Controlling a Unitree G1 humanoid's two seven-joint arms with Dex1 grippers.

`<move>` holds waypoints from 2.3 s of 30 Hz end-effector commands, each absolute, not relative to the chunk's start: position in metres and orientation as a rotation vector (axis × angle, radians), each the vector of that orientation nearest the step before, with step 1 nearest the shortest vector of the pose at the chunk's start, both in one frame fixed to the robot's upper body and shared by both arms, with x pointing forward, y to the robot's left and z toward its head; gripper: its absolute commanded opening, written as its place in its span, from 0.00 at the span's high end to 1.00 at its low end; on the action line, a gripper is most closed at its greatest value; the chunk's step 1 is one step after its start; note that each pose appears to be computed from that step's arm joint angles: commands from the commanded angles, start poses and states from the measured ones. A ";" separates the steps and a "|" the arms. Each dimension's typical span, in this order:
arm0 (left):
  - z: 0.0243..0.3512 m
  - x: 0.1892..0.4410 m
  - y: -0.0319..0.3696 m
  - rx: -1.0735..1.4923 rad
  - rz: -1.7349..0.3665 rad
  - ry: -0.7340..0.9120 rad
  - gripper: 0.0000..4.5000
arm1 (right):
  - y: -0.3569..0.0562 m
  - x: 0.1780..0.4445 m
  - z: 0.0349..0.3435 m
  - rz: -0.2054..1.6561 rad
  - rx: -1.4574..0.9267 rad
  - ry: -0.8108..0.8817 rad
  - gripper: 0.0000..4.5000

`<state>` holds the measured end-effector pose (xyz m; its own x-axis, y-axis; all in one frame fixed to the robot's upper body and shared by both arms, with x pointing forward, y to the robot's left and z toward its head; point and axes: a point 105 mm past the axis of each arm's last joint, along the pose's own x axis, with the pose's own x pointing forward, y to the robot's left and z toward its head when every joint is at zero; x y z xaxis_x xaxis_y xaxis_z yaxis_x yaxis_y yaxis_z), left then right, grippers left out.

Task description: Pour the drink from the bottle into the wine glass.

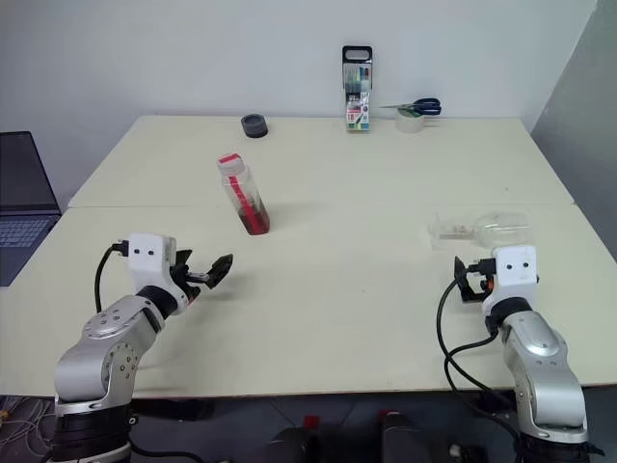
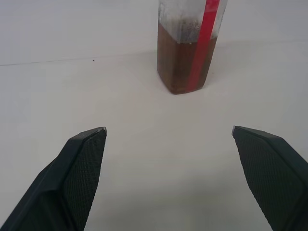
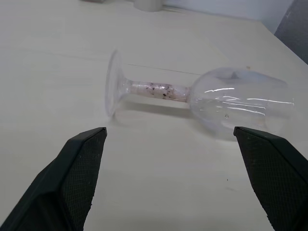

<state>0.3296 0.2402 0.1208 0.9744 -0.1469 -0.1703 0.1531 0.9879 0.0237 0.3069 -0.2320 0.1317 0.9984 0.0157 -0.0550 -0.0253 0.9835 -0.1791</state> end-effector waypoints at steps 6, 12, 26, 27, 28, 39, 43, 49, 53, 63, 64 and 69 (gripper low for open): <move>0.134 0.330 0.237 0.063 -0.175 0.118 0.01 | -0.234 0.303 0.144 0.013 -0.193 0.006 0.00; 0.133 0.329 0.237 0.071 -0.184 0.122 0.01 | -0.233 0.304 0.144 0.022 -0.198 0.006 0.00; 0.132 0.330 0.236 0.068 -0.186 0.117 0.01 | -0.230 0.307 0.147 0.034 -0.200 -0.003 0.00; 0.132 0.330 0.236 0.068 -0.187 0.117 0.01 | -0.230 0.306 0.147 0.033 -0.200 -0.003 0.00; 0.132 0.330 0.236 0.068 -0.187 0.116 0.01 | -0.230 0.306 0.147 0.033 -0.200 -0.003 0.00; 0.138 0.336 0.230 0.071 -0.194 0.099 0.01 | -0.203 0.297 0.172 0.303 -0.161 -0.066 0.00; 0.144 0.344 0.223 0.065 -0.207 0.079 0.01 | -0.162 0.279 0.200 0.699 -0.108 -0.064 0.00; 0.154 0.355 0.210 0.067 -0.230 0.044 0.01 | -0.139 0.272 0.216 0.873 -0.091 -0.052 0.00; 0.158 0.362 0.203 0.062 -0.237 0.029 0.01 | -0.134 0.279 0.227 0.858 -0.095 -0.102 0.00; 0.170 0.378 0.195 0.059 -0.227 -0.023 0.01 | -0.130 0.279 0.229 0.837 -0.085 -0.129 0.00; 0.171 0.379 0.195 0.060 -0.227 -0.026 0.01 | -0.129 0.279 0.229 0.837 -0.084 -0.130 0.00; 0.176 0.386 0.192 0.064 -0.232 -0.050 0.01 | -0.131 0.277 0.227 0.831 -0.082 -0.123 0.00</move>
<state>0.3837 0.1937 0.1608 0.9728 -0.2311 -0.0156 0.2316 0.9718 0.0453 0.2834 -0.1327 0.2169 0.6790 0.7331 0.0389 -0.7286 0.6794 -0.0869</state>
